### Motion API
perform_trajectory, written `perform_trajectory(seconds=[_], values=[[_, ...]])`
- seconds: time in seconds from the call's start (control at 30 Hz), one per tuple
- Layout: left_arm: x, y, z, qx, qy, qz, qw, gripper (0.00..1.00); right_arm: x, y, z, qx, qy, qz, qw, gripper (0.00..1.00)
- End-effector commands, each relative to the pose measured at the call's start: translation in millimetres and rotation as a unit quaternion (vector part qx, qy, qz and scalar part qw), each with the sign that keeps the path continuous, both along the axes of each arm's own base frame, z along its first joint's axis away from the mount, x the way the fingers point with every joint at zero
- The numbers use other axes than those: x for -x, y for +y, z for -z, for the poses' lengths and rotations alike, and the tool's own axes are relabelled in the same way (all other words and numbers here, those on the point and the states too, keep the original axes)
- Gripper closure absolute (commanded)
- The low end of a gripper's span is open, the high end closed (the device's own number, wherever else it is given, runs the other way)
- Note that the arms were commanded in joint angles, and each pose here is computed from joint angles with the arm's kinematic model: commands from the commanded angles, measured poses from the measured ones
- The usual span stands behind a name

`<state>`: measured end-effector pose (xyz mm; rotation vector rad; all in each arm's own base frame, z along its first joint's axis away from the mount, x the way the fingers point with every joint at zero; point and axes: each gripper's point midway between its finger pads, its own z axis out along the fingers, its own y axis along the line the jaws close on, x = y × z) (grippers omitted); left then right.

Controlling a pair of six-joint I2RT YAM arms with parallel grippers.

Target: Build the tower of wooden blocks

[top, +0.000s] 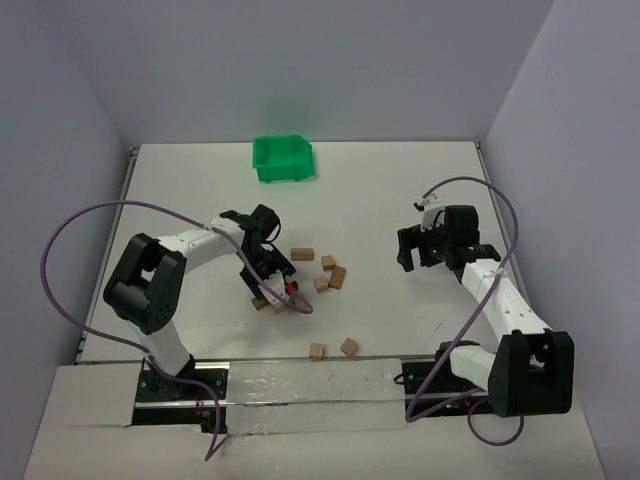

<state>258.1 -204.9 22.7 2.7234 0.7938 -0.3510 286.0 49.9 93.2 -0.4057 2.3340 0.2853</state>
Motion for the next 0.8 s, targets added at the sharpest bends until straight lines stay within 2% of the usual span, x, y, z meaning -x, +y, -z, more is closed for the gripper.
perform_trajectory(seconds=[0.0, 0.4, 0.57, 0.67, 0.77], values=[[5.4, -0.5, -7.4, 0.011, 0.003, -0.003, 1.0, 0.33, -13.9, -0.6, -22.3, 0.001, -0.037, -0.003, 0.999, 0.0], [8.5, 1.5, -10.8, 0.012, 0.01, -0.033, 0.999, 0.53, -14.1, -0.1, -24.7, -0.003, -0.037, -0.002, 0.999, 0.0], [-11.2, -20.4, -28.6, 0.052, 0.043, -0.153, 0.986, 0.59, -13.2, 0.8, -28.6, -0.004, -0.043, -0.003, 0.999, 0.0], [-32.6, -25.3, -30.1, 0.057, 0.069, -0.257, 0.962, 0.64, -13.1, 0.6, -30.3, -0.004, -0.047, -0.003, 0.999, 0.0], [-59.0, -24.2, -36.0, 0.07, 0.113, -0.395, 0.909, 0.72, -12.9, 0.6, -31.6, -0.004, -0.047, -0.003, 0.999, 0.0]])
